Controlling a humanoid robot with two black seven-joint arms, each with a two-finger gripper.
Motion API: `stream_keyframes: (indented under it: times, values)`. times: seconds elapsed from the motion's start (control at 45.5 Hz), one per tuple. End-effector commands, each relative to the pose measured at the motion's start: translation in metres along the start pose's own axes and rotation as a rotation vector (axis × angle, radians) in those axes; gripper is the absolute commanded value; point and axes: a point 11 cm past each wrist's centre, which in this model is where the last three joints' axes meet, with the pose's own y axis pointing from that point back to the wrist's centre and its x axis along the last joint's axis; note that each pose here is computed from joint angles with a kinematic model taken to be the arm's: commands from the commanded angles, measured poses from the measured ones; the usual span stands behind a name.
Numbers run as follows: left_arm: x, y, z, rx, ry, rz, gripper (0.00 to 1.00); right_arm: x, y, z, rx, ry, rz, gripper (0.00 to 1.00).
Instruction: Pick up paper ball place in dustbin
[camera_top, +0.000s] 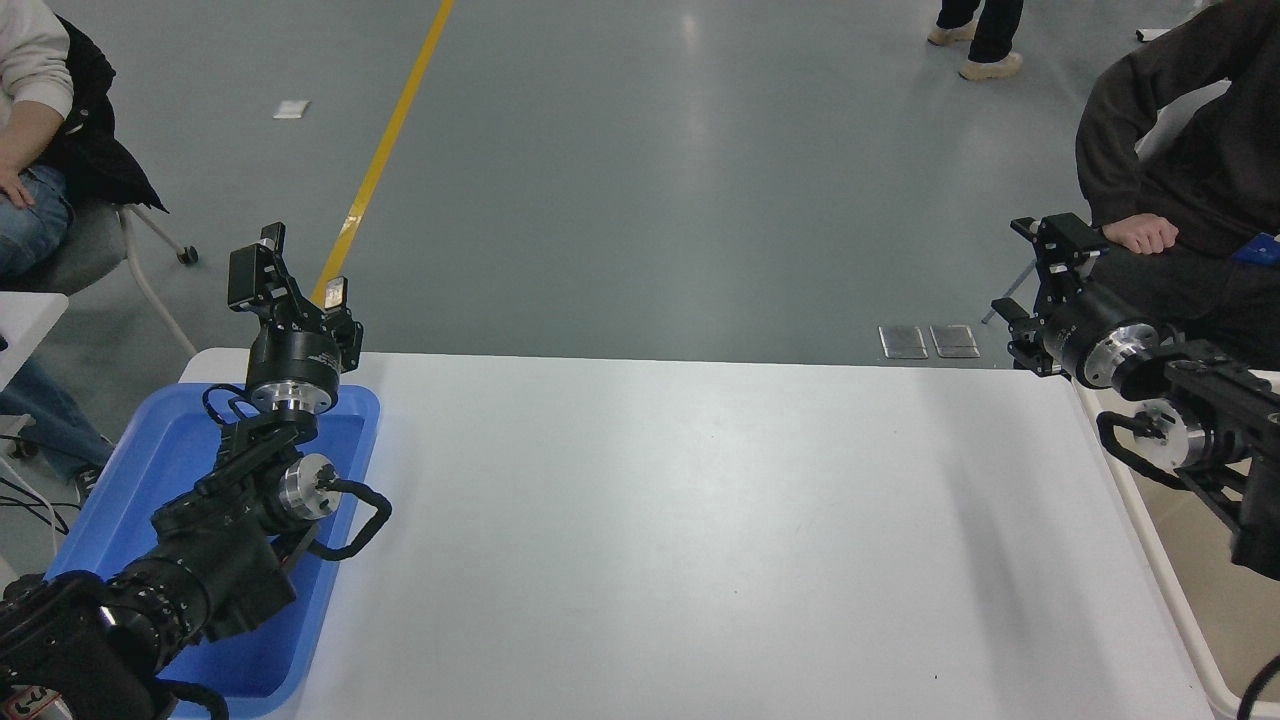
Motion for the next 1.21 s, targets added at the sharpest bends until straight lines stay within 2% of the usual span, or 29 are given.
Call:
stream_keyframes:
  times: [0.0,0.11,0.352,0.615,1.187]
  values:
    - [0.000,0.000,0.000,0.000,0.000,0.000,1.00,-0.012,0.000,0.007,0.072,-0.295,-0.056,1.00]
    - [0.000,0.000,0.000,0.000,0.000,0.000,1.00,-0.012,0.004,0.008,0.088,-0.349,-0.095,1.00]
    - [0.000,0.000,0.000,-0.001,0.001,0.001,1.00,0.011,0.013,0.014,0.132,-0.496,-0.054,1.00]
    - [0.000,0.000,0.000,-0.001,0.001,0.001,1.00,0.009,0.015,0.021,0.170,-0.647,-0.056,1.00]
    - [0.000,0.000,0.000,-0.001,0.001,0.001,1.00,-0.005,0.016,0.064,0.121,-0.712,-0.045,1.00]
